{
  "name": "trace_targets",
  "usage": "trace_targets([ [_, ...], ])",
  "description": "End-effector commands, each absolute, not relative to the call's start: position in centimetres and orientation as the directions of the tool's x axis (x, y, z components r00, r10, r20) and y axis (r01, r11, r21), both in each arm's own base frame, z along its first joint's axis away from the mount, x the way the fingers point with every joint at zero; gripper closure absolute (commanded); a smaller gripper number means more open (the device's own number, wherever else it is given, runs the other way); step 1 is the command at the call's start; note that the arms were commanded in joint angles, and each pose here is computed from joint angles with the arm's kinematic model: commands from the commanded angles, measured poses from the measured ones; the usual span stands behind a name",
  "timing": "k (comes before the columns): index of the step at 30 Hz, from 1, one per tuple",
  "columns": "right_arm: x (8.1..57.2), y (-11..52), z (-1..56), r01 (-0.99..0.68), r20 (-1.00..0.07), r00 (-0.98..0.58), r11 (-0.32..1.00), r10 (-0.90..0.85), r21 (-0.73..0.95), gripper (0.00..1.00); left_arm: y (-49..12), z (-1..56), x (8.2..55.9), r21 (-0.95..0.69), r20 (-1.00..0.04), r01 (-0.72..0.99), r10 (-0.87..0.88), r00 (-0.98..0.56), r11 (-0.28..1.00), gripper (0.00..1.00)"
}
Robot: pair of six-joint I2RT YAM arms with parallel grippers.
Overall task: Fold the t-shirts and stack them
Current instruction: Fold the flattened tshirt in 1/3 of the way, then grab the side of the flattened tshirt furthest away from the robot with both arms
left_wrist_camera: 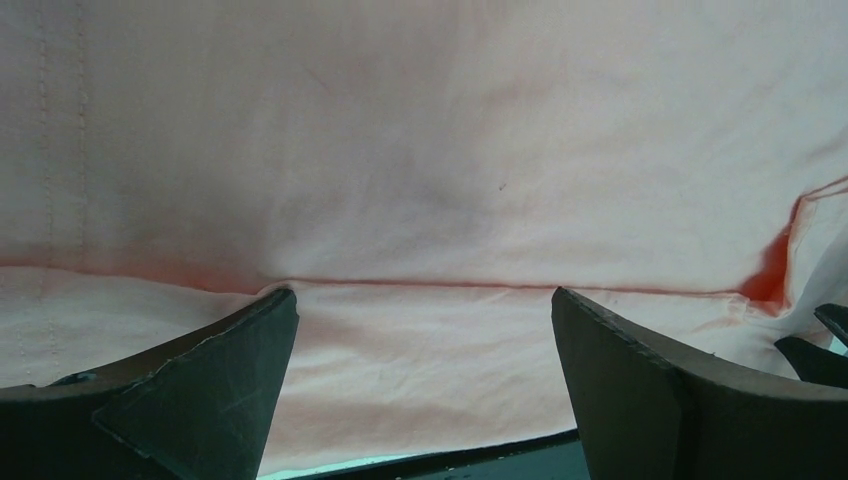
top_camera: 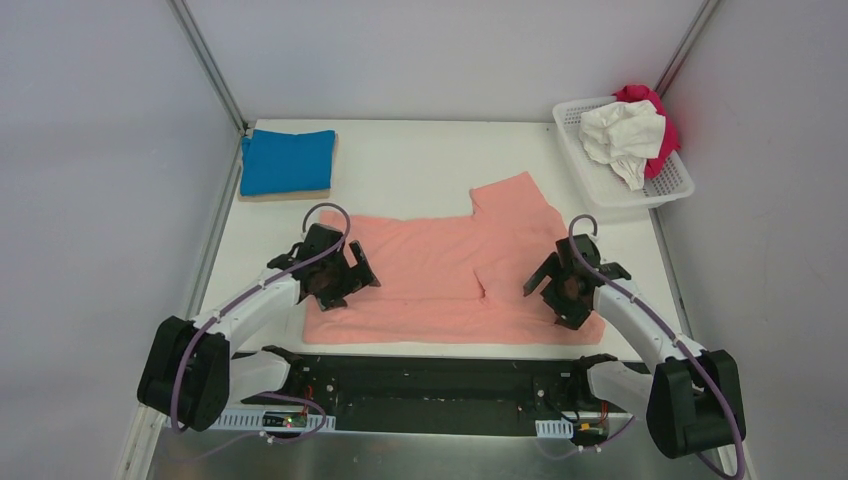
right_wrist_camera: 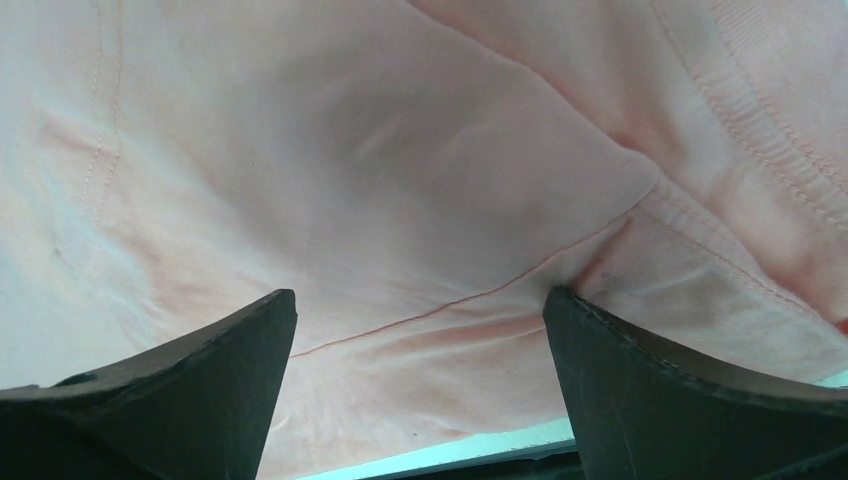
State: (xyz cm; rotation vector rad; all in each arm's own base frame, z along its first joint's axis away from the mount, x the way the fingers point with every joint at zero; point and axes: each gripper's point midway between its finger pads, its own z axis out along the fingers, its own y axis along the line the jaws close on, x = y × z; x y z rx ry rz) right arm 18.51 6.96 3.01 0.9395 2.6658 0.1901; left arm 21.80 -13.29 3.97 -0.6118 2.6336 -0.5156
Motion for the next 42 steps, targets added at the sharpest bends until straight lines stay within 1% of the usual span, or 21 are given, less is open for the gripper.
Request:
trace_targets([
  [1,18.9,6.0,4.1,0.590,-0.282,-0.735,0.786,0.617,0.184,0.01,-12.1,4.6,22.9,-0.360,-0.331,-0.356,-0.474,-0.816,0.862,0.00],
  [3,19.9,5.6,5.5,0.575,-0.326,-0.730,0.798,0.601,0.182,0.01,-12.4,5.9,24.1,-0.372,-0.364,-0.335,-0.468,-0.805,0.866,0.00],
  [6,21.9,5.3,9.0,0.548,-0.405,-0.707,0.811,0.580,0.205,0.01,-12.4,8.6,26.4,-0.376,-0.443,-0.298,-0.453,-0.774,0.877,0.00],
  [9,24.3,5.8,12.5,0.484,-0.495,-0.660,0.824,0.566,0.296,0.01,-11.4,10.9,29.0,-0.320,-0.541,-0.271,-0.410,-0.734,0.908,0.00],
  [12,26.8,5.6,15.2,0.443,-0.588,-0.576,0.821,0.568,0.360,0.01,-9.3,12.2,31.9,-0.246,-0.602,-0.323,-0.405,-0.688,0.914,0.00],
  [15,30.0,6.0,17.2,0.398,-0.650,-0.505,0.821,0.568,0.409,0.01,-7.8,12.7,35.8,-0.234,-0.599,-0.366,-0.430,-0.675,0.901,0.00],
  [16,31.1,6.2,17.8,0.382,-0.662,-0.497,0.826,0.561,0.414,0.01,-7.2,12.3,36.9,-0.227,-0.584,-0.383,-0.440,-0.683,0.896,0.00],
  [20,34.8,6.8,18.9,0.352,-0.687,-0.522,0.861,0.505,0.366,0.01,-5.0,10.8,41.1,-0.175,-0.539,-0.460,-0.476,-0.695,0.871,0.00],
  [21,35.5,6.8,18.8,0.361,-0.686,-0.531,0.865,0.497,0.348,0.01,-4.7,10.3,41.9,-0.161,-0.532,-0.468,-0.476,-0.700,0.869,0.02],
  [22,36.2,6.8,18.6,0.366,-0.682,-0.545,0.871,0.487,0.329,0.01,-4.5,10.0,42.7,-0.150,-0.530,-0.468,-0.470,-0.706,0.871,0.05],
  [24,37.4,6.9,18.1,0.366,-0.674,-0.573,0.882,0.466,0.298,0.01,-4.3,9.3,43.7,-0.129,-0.525,-0.465,-0.458,-0.717,0.876,0.08],
  [29,39.5,7.2,16.5,0.371,-0.644,-0.624,0.893,0.442,0.253,0.01,-2.6,7.0,44.3,-0.065,-0.503,-0.496,-0.458,-0.733,0.866,0.16],
  [31,40.2,7.3,16.1,0.367,-0.635,-0.637,0.896,0.437,0.249,0.01,-1.8,5.9,44.2,-0.054,-0.486,-0.517,-0.475,-0.733,0.854,0.24],
  [35,41.3,7.5,15.2,0.366,-0.614,-0.657,0.897,0.438,0.248,0.01,-1.7,4.2,44.4,-0.099,-0.419,-0.517,-0.507,-0.753,0.850,0.34],
  [37,41.6,7.7,14.9,0.364,-0.605,-0.663,0.896,0.441,0.254,0.01,-1.9,3.3,44.3,-0.123,-0.382,-0.520,-0.524,-0.761,0.845,0.42],
  [42,42.0,7.5,14.3,0.379,-0.588,-0.672,0.891,0.451,0.250,0.01,-1.7,2.1,43.1,-0.127,-0.343,-0.531,-0.540,-0.769,0.837,0.49],
])
